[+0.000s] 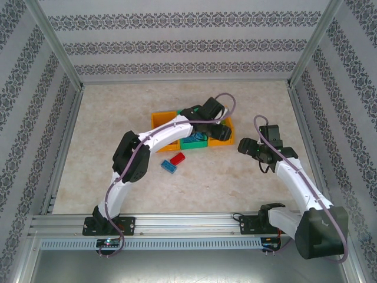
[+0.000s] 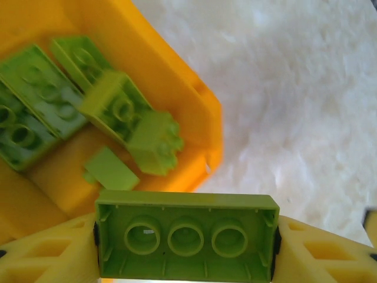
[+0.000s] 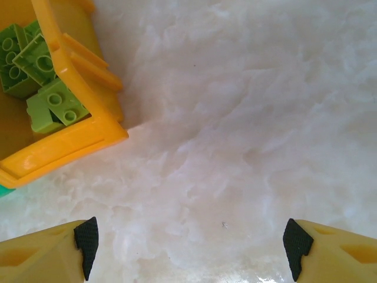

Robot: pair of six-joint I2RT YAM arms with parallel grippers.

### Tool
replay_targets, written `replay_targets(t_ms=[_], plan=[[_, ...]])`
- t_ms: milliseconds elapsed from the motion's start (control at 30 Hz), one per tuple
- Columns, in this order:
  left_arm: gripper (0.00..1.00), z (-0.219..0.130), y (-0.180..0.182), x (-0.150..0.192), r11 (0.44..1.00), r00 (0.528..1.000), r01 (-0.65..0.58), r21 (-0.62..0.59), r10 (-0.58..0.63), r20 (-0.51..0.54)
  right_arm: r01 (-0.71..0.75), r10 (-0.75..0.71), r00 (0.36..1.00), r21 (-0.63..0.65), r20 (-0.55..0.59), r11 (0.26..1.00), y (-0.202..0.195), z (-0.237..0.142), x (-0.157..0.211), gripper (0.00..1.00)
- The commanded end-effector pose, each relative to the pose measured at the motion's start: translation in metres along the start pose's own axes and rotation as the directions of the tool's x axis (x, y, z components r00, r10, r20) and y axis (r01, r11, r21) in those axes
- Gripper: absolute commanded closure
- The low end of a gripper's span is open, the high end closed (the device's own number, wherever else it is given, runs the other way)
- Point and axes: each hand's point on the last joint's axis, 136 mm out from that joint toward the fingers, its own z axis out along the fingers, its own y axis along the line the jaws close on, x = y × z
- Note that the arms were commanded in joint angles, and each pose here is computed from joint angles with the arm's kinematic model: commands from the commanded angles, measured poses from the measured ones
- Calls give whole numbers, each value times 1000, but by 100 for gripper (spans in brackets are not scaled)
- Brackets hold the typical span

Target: Sort the legos into containers by color

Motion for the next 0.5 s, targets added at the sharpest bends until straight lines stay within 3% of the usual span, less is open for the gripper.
replay_targets(t_ms=[0, 133, 300, 467], plan=[[50, 5, 16, -12, 999, 1000, 1, -33, -1, 0, 11, -11, 1000, 5, -17, 1000, -7, -1, 11, 15], [47, 12, 27, -23, 998, 1000, 16, -53, -15, 5, 32, -33, 999, -33, -16, 999, -3, -3, 17, 15], [37, 17, 34, -27, 996, 998, 57, -71, -57, 5, 91, -93, 996, -117, -15, 989, 15, -5, 23, 17], [17, 6, 27, -37, 993, 993, 116, -37, -114, 36, 199, -200, 980, -130, 1, 971, 42, -5, 30, 18]])
